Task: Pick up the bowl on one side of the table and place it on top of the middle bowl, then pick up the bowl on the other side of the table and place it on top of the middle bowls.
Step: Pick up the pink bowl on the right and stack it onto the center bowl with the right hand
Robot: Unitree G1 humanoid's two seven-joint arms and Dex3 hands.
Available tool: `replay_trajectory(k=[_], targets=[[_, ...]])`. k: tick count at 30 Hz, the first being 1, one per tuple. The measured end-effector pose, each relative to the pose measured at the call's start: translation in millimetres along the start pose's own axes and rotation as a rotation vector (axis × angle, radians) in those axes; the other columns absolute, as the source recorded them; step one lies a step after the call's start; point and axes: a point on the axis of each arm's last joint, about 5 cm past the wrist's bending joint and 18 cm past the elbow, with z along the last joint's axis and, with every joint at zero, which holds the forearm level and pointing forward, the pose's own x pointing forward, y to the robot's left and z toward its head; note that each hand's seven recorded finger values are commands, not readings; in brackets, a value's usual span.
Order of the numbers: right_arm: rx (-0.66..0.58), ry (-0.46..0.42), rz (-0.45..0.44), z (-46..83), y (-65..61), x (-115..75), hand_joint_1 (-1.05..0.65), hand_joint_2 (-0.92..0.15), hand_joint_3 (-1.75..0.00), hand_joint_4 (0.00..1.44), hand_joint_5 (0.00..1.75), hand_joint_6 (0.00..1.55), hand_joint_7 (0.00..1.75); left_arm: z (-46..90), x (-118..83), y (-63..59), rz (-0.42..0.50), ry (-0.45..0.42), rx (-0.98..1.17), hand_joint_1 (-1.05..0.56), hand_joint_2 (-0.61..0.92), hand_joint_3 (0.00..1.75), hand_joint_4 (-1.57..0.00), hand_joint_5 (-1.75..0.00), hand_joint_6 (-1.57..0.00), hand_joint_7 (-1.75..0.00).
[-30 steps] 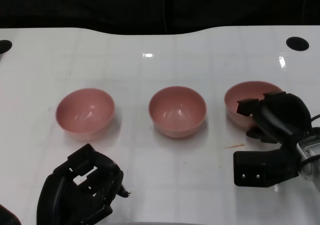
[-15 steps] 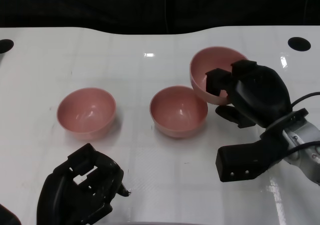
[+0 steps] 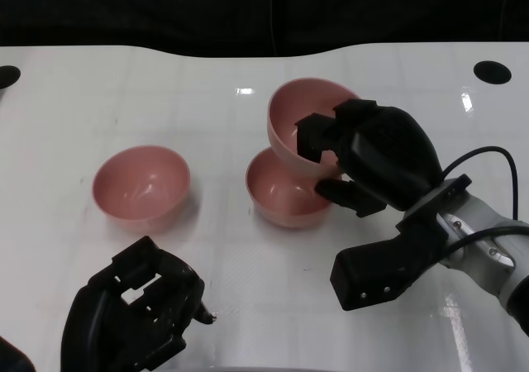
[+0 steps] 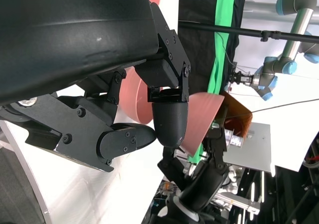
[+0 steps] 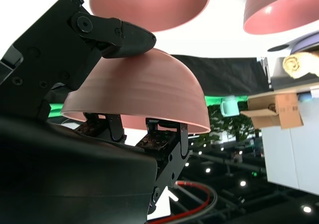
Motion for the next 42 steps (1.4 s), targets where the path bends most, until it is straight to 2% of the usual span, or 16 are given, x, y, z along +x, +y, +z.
replay_trajectory(k=[7, 14, 16, 17, 18, 19, 20, 21, 22, 25, 28, 34, 42], targets=[[0.030, 0.004, 0.088, 8.6, 16.4, 3.5, -0.18, -0.47, -1.01, 0.90, 1.75, 0.71, 1.75, -0.1, 0, 0.0, 0.000, 0.000, 0.000, -0.18, 0.76, 0.65, -0.77, -1.56, -0.79, -1.18], [-0.024, 0.026, 0.174, 8.3, 29.6, 4.4, -0.19, -0.44, -0.96, 0.88, 1.75, 0.70, 1.75, -0.4, 0, -0.9, -0.003, 0.001, -0.002, -0.18, 0.77, 0.64, -0.77, -1.56, -0.79, -1.18], [-0.027, 0.041, 0.196, 7.8, 32.7, 2.7, -0.21, -0.52, -0.82, 0.84, 1.73, 0.76, 1.43, -0.5, 0, -0.9, -0.003, 0.001, -0.002, -0.19, 0.78, 0.63, -0.77, -1.56, -0.79, -1.18], [-0.029, 0.048, 0.210, 7.7, 34.1, 1.9, -0.23, -0.57, -0.76, 0.81, 1.69, 0.82, 1.16, -0.4, 0, -0.9, -0.003, 0.001, -0.002, -0.19, 0.78, 0.62, -0.76, -1.56, -0.79, -1.18], [-0.034, 0.058, 0.235, 7.5, 35.0, 1.7, -0.28, -0.67, -0.64, 0.78, 1.36, 0.83, 0.81, -0.5, 0, -0.9, -0.003, 0.001, -0.002, -0.19, 0.78, 0.62, -0.76, -1.56, -0.79, -1.18], [-0.039, 0.069, 0.266, 7.3, 35.2, 2.5, -0.34, -0.80, -0.43, 0.78, 0.88, 0.84, 0.41, -0.5, 0, -0.9, -0.003, 0.001, -0.002, -0.19, 0.78, 0.61, -0.76, -1.56, -0.79, -1.18], [-0.045, 0.079, 0.298, 7.0, 34.9, 3.4, -0.37, -0.86, -0.32, 0.77, 0.62, 0.82, 0.23, -0.5, 0, -1.1, -0.004, 0.001, -0.002, -0.19, 0.78, 0.61, -0.76, -1.56, -0.79, -1.18], [-0.050, 0.088, 0.326, 6.4, 33.9, 4.7, -0.43, -0.90, -0.29, 0.69, 0.41, 0.75, 0.10, -0.6, 0, -1.1, -0.004, 0.001, -0.002, -0.19, 0.79, 0.59, -0.76, -1.56, -0.79, -1.17], [-0.055, 0.091, 0.350, 6.0, 32.5, 6.8, -0.47, -0.91, -0.27, 0.65, 0.33, 0.72, 0.05, -0.6, 0, -1.2, -0.004, 0.000, -0.002, -0.20, 0.79, 0.58, -0.76, -1.56, -0.79, -1.16], [-0.070, 0.099, 0.412, 5.6, 31.4, 8.5, -0.60, -0.92, -0.30, 0.53, 0.19, 0.61, 0.00, -0.7, 1, -2.0, -0.007, -0.002, 0.000, -0.20, 0.81, 0.55, -0.78, -1.54, -0.81, -1.15], [-0.074, 0.095, 0.434, 6.3, 30.9, 9.6, -0.66, -0.92, -0.37, 0.45, 0.14, 0.52, 0.00, -1.1, 1, -2.9, -0.011, 0.002, 0.010, -0.20, 0.82, 0.53, -0.79, -1.52, -0.81, -1.14], [-0.074, 0.075, 0.391, 5.1, 23.7, 12.3, -0.71, -0.92, -0.42, 0.35, 0.08, 0.40, 0.00, -1.2, 1, -3.2, -0.009, 0.001, 0.008, -0.20, 0.83, 0.51, -0.79, -1.52, -0.82, -1.13], [-0.033, 0.042, 0.308, 7.3, 13.6, 7.1, -0.74, -0.92, -0.46, 0.29, 0.06, 0.34, 0.00, -0.7, 1, -2.8, -0.009, -0.005, 0.011, -0.20, 0.84, 0.49, -0.79, -1.52, -0.82, -1.12]])
